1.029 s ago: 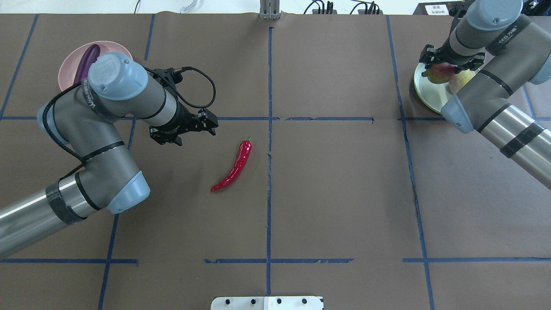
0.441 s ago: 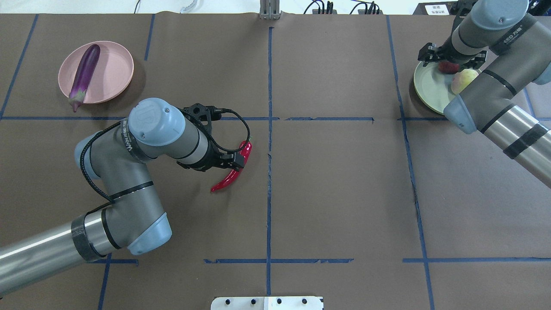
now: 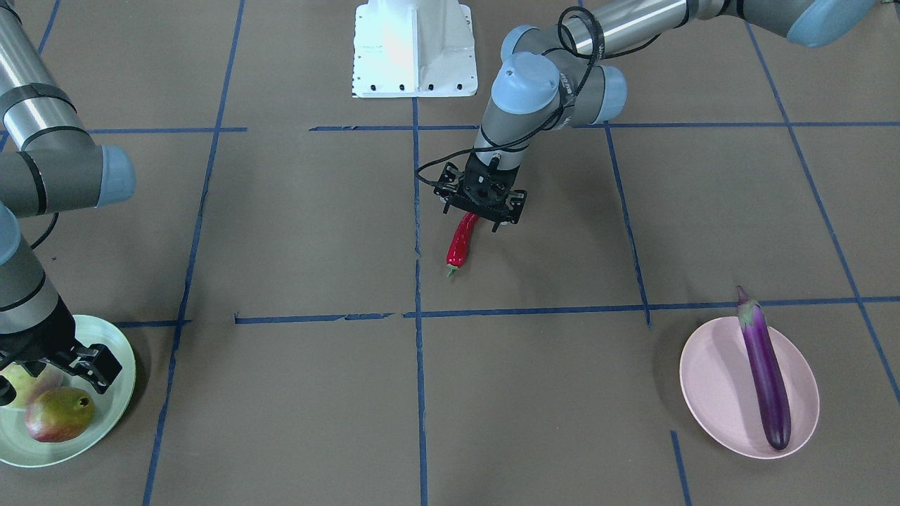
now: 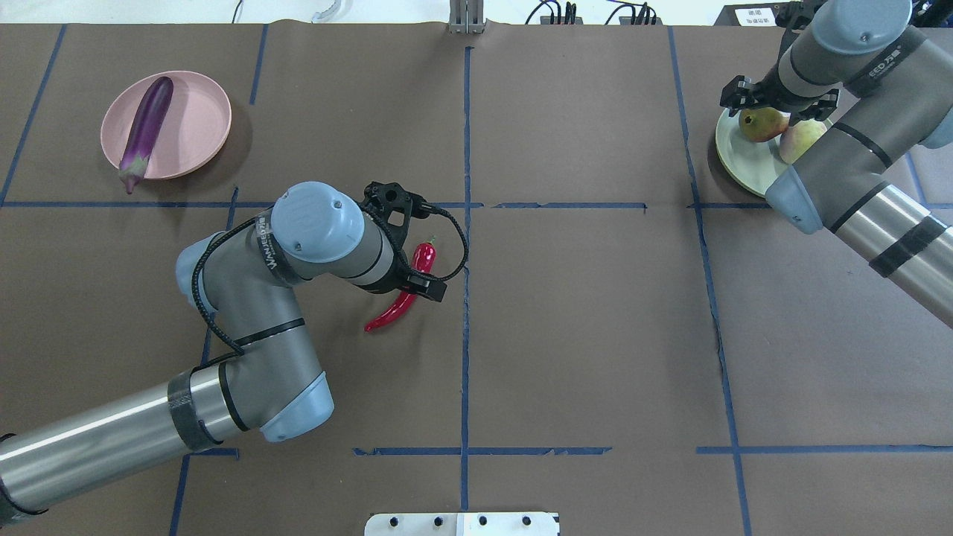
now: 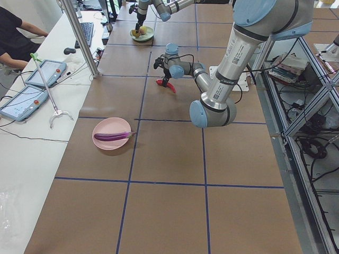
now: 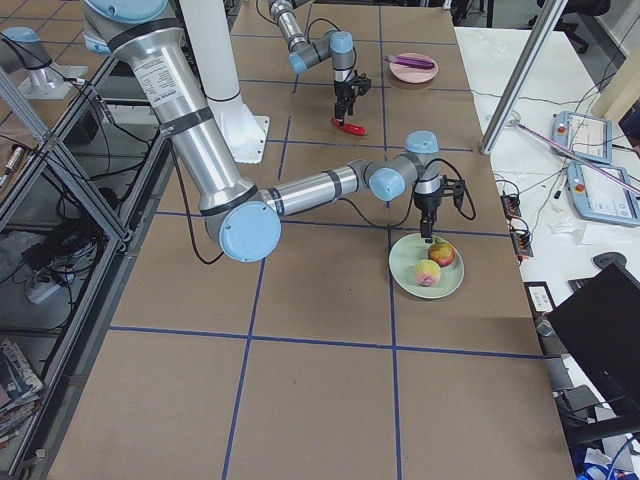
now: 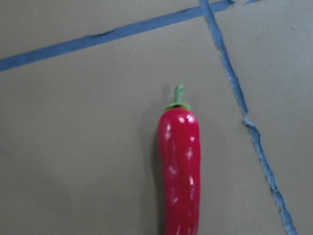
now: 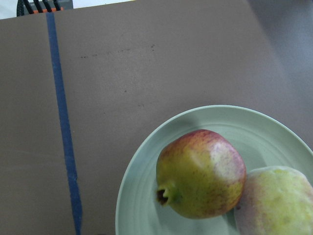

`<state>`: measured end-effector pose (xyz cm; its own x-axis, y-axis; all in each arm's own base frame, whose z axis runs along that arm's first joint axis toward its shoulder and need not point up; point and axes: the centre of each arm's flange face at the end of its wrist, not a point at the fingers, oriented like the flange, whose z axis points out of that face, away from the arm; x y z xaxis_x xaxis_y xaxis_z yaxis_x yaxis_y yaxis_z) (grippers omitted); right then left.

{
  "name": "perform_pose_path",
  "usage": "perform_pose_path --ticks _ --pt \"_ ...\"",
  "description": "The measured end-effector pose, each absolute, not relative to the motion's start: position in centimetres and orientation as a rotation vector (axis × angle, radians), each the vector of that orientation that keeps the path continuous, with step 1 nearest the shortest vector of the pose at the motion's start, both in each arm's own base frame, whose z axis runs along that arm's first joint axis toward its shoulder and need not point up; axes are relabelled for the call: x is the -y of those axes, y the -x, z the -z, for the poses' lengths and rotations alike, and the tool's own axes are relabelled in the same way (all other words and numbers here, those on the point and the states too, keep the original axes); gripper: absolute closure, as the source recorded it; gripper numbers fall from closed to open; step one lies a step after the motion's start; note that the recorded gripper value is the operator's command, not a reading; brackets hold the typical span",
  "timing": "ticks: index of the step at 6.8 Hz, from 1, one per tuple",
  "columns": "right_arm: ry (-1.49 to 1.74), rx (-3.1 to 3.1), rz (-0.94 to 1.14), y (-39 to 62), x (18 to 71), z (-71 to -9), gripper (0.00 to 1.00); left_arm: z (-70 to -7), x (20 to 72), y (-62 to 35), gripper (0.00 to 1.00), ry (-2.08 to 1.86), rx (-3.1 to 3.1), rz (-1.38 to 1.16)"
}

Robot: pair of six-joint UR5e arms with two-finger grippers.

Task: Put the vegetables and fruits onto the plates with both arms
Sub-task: 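Grasp the red chili with the left gripper while the right releases the pomegranate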

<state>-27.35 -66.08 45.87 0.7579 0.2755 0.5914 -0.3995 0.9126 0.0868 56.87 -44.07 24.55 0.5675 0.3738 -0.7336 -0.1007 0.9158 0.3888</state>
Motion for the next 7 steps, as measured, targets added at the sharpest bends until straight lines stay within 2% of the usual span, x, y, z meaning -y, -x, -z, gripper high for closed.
perform_pose_path --ticks 1,3,5,7 --pt "-0.215 0.639 -0.361 27.4 65.6 -44.4 0.00 -24.1 44.9 -58.1 0.45 -0.334 -0.914 -0.281" --pt "-0.160 0.789 -0.306 25.8 61.6 -40.3 0.00 -24.2 45.5 -59.0 1.00 -0.337 -0.898 -0.277" --pt "-0.106 0.916 -0.267 21.4 56.0 -38.7 0.00 -24.2 46.2 -58.6 1.00 -0.347 -0.898 -0.270" --pt "-0.075 0.964 -0.256 18.3 51.9 -38.9 0.00 -23.7 50.1 -55.0 1.00 -0.391 -0.905 -0.202"
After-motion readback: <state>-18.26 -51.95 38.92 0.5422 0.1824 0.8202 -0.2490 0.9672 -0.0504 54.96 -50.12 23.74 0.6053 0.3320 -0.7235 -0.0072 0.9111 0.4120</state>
